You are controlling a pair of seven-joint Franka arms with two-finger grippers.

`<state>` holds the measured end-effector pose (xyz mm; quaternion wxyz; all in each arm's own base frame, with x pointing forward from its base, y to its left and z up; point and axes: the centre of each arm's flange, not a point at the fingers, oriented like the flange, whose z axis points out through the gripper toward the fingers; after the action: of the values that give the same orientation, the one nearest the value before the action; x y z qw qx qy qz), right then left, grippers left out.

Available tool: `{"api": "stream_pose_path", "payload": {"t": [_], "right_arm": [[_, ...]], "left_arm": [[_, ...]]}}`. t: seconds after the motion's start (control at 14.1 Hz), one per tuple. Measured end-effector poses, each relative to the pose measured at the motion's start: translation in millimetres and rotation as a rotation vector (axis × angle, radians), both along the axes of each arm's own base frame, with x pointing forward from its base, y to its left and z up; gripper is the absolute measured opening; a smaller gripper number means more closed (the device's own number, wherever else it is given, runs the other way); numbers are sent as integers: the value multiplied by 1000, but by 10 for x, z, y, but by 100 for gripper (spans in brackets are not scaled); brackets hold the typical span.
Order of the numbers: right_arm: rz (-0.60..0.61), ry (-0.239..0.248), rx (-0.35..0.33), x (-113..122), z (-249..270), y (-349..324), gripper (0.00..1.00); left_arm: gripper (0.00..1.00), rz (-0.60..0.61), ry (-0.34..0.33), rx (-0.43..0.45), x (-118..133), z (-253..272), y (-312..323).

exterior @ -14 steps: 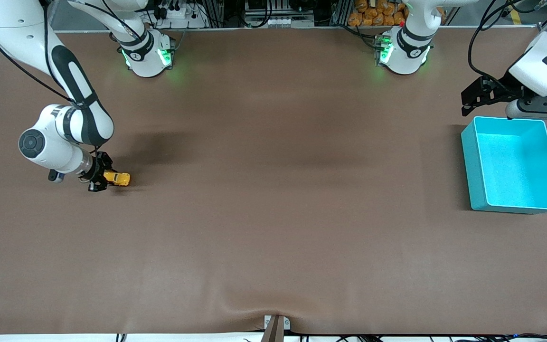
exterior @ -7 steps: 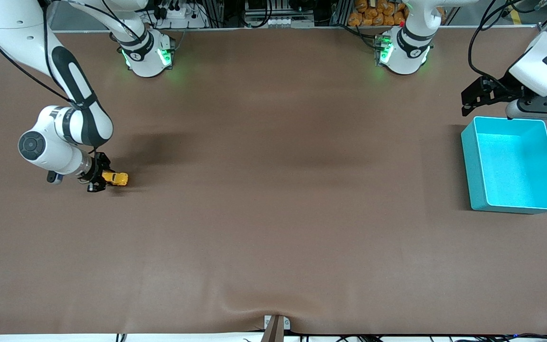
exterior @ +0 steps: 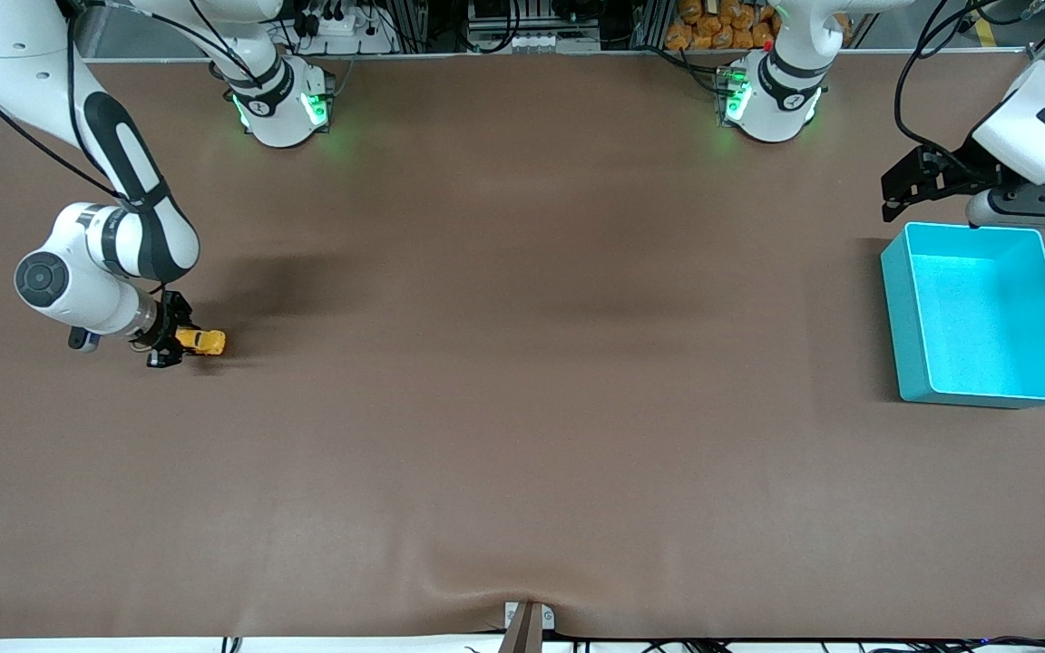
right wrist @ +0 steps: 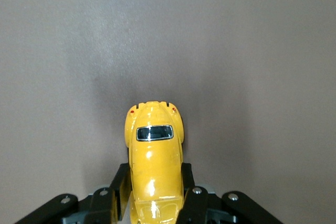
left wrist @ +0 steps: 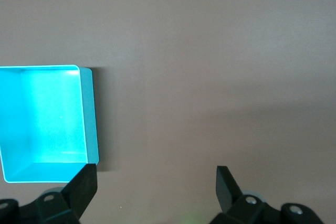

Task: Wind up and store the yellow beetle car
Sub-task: 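Drag the car backward along the table with the right gripper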

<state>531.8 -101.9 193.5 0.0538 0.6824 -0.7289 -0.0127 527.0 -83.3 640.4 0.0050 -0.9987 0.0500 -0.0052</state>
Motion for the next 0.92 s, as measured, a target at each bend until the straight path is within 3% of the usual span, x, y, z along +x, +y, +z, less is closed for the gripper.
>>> {"api": "stream_pose_path", "payload": {"t": [0.92], "right_arm": [[29,-1,-56,14,-7,-539,43]], "left_arm": [[100,0,0,0,0,0,0]]}}
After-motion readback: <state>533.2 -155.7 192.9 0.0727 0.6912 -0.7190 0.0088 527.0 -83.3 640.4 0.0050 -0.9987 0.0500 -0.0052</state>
